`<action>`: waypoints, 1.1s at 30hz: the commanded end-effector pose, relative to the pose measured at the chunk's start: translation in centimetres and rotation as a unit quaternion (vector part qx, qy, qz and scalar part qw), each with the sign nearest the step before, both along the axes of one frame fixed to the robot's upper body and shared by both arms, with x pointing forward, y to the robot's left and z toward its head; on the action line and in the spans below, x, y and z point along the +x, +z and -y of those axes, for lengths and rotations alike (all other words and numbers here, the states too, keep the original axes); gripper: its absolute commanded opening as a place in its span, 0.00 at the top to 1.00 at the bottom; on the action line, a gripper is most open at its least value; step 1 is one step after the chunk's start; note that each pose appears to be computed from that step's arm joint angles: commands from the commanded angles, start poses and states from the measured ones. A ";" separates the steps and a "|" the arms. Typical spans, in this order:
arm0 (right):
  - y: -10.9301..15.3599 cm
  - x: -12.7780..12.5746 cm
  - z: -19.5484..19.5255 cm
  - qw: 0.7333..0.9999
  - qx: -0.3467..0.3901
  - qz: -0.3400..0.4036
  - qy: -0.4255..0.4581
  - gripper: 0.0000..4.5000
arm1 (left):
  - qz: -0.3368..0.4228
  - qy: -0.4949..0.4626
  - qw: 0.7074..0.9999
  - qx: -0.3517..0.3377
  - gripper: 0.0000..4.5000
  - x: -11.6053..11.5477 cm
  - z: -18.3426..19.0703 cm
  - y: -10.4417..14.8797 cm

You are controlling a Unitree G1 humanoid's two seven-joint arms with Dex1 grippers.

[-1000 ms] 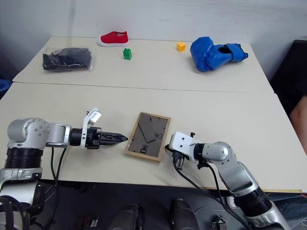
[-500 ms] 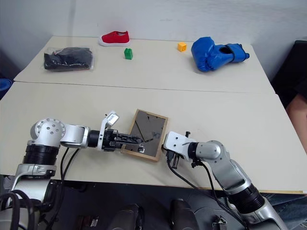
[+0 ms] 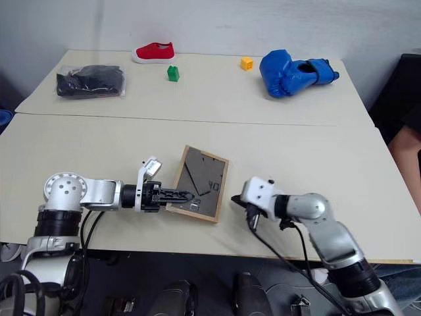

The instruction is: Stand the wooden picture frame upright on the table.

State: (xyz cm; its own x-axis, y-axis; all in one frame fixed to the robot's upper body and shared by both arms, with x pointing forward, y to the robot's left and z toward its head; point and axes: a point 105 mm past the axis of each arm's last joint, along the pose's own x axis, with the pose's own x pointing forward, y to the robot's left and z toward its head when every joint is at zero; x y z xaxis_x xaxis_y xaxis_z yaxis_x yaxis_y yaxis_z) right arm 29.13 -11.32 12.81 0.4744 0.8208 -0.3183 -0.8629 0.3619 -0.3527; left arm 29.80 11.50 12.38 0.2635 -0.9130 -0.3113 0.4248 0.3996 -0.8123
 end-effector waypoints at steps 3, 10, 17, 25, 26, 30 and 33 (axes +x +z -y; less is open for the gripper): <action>6.6 -1.7 0.4 0.985 0.159 -0.025 0.062 0.64 | 0.274 -0.043 0.960 0.046 0.72 0.5 -0.8 2.1; 11.8 -0.1 -2.9 0.971 0.196 0.004 0.137 0.11 | 0.382 -0.099 0.916 0.075 0.72 0.5 0.0 0.9; 13.5 0.1 -6.6 0.957 0.198 0.033 0.211 0.01 | 0.367 -0.111 0.921 0.073 0.72 0.2 0.1 -0.1; 12.2 -0.9 -8.6 0.949 0.165 0.072 0.259 0.01 | 0.333 -0.106 0.934 0.071 0.72 0.2 -0.1 -0.6; 11.8 -1.0 -8.6 0.950 0.160 0.072 0.258 0.01 | 0.332 -0.106 0.935 0.070 0.72 0.1 0.0 -0.6; 10.8 -0.6 -8.5 0.956 0.143 0.063 0.248 0.01 | 0.340 -0.106 0.932 0.067 0.72 0.1 0.2 -0.3; 10.5 -0.7 -8.4 0.956 0.139 0.052 0.252 0.01 | 0.343 -0.103 0.931 0.065 0.72 0.1 0.4 -0.1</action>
State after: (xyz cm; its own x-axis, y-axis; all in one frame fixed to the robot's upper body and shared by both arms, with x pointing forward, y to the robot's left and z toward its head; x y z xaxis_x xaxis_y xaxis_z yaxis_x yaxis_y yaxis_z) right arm 28.65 -2.76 24.07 0.0243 0.9997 0.0078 -0.9094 0.0253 -0.4153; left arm 30.01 10.99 13.59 0.2428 -0.9522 -0.1854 0.9200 0.2866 -0.2673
